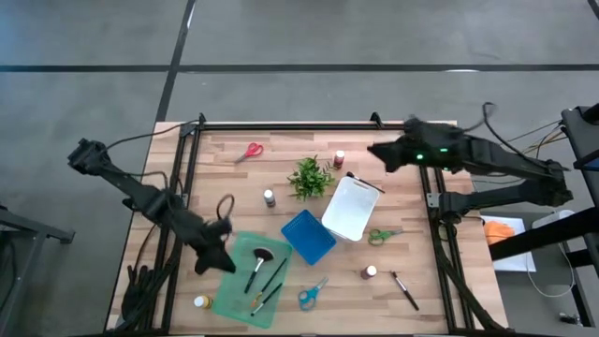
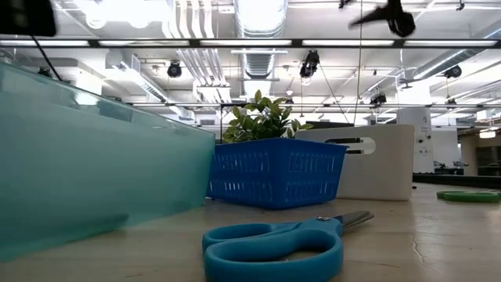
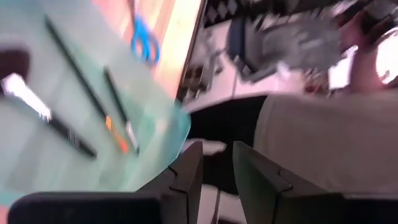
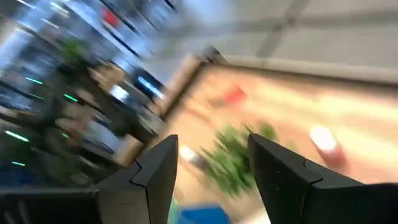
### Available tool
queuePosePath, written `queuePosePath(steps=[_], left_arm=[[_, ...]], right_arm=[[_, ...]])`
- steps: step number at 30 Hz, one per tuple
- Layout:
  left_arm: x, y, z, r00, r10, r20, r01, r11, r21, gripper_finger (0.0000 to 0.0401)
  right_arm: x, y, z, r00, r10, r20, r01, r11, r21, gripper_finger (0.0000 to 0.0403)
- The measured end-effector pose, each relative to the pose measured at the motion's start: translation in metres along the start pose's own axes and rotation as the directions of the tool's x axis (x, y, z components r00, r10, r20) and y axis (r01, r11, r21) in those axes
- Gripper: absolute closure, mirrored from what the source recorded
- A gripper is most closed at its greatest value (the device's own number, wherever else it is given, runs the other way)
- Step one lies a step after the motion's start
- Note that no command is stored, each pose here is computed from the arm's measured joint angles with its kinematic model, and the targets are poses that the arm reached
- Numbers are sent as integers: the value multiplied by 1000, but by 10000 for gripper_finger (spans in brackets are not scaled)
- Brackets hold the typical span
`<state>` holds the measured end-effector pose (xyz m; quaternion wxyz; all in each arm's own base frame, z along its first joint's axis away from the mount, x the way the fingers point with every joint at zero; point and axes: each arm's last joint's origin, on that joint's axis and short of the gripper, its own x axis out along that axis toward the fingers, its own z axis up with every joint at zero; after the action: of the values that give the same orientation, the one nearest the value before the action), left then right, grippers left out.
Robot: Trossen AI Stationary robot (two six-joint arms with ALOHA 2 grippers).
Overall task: Pick & Place Paint Supplies
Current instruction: Put the black eyeshadow brush into the green bin
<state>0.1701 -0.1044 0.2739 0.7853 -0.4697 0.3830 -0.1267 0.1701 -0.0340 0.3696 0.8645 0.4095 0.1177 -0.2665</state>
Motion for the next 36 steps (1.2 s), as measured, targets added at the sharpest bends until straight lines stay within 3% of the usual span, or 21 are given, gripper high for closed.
queuePosePath(steps=[4, 9, 11, 17, 22, 27, 31, 36], left_arm=[[-24, 3, 21, 988, -36, 152, 33, 999, 22, 302], [-46, 9, 44, 944, -30, 328, 11, 998, 60, 302], [-51, 13, 52, 927, -11, 375, -10, 998, 55, 302], [-57, 20, 62, 900, 25, 434, -41, 999, 27, 302], [-57, 21, 63, 895, 38, 445, -62, 997, 40, 302], [-57, 22, 63, 883, 55, 466, -77, 997, 27, 302], [-57, 22, 63, 883, 55, 466, -73, 997, 19, 302], [-57, 22, 63, 883, 55, 465, -68, 998, 10, 302]], right_arm=[[18, -18, -16, 957, -214, -195, 226, 973, 43, 211], [35, -41, -26, 819, -477, -320, 519, 853, 55, 211], [44, -49, -24, 773, -541, -331, 588, 807, 54, 211], [77, -77, -16, 664, -655, -362, 705, 710, 8, 211], [97, -116, -27, 546, -726, -417, 782, 620, -56, 211], [113, -156, -48, 546, -693, -472, 784, 621, -4, 211], [118, -171, -58, 554, -697, -455, 796, 603, 46, 211], [120, -181, -62, 516, -749, -416, 837, 543, 61, 211]])
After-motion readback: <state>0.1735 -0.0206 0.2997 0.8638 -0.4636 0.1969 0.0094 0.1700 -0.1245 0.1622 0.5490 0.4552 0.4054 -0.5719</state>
